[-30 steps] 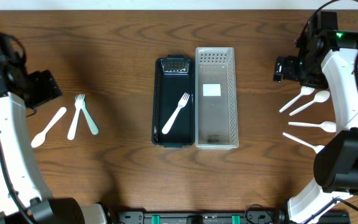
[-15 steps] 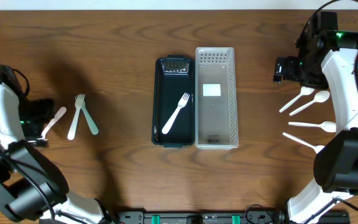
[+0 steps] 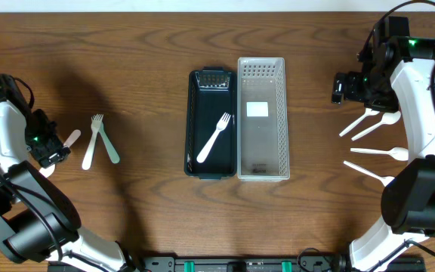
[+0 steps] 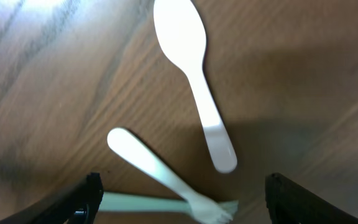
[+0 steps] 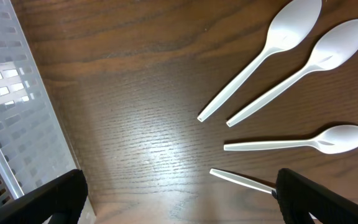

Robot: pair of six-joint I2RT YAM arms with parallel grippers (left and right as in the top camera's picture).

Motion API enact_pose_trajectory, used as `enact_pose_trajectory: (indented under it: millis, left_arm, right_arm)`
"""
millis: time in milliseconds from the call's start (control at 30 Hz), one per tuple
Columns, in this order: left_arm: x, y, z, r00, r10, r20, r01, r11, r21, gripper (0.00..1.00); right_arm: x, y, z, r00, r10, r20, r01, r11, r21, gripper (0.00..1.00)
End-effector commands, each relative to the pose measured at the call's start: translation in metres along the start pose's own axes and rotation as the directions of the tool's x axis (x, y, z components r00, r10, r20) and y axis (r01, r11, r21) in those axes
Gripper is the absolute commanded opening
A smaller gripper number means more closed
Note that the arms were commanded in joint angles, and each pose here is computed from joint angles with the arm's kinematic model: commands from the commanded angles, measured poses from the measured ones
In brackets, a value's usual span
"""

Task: Pack container
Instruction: 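Move the left gripper back and grasp the white spoon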

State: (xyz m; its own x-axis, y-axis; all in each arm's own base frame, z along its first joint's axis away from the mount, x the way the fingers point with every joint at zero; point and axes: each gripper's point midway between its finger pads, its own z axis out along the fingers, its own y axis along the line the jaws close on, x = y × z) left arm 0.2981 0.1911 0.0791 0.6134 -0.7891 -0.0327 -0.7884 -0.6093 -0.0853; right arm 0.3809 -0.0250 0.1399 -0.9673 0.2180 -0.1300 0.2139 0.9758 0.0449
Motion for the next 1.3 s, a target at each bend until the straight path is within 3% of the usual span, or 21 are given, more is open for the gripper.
enact_pose_trajectory:
  millis: [0,600,967,1167,1267]
  left_arm:
    - [-0.015,0.003,0.016,0.996,-0.054,0.076,0.057,0.997,-0.044,0.85]
    - [-0.040,0.010,0.075,0.988,-0.108,0.110,0.126,0.977,-0.172,0.86]
    - [-0.039,-0.001,0.091,0.988,-0.111,0.107,0.126,0.981,-0.144,0.85]
    - [-0.039,-0.001,0.091,0.988,-0.112,0.107,0.126,0.982,-0.142,0.68]
    - [-0.039,-0.001,0.091,0.988,-0.112,0.107,0.126,0.982,-0.142,0.50]
  right_arm:
    - [-0.001,0.003,-0.009,1.000,0.015,0.022,-0.015,1.000,-0.009,0.99]
    - [0.002,0.003,-0.009,0.999,0.039,0.011,-0.039,0.999,-0.008,0.99]
    - [0.003,0.003,-0.009,0.998,0.064,0.004,-0.064,0.998,-0.010,0.99]
    - [0.003,0.003,-0.009,0.998,0.064,0.004,-0.064,0.998,-0.010,0.99]
    - [0.003,0.003,-0.009,0.998,0.064,0.004,-0.064,0.998,-0.010,0.99]
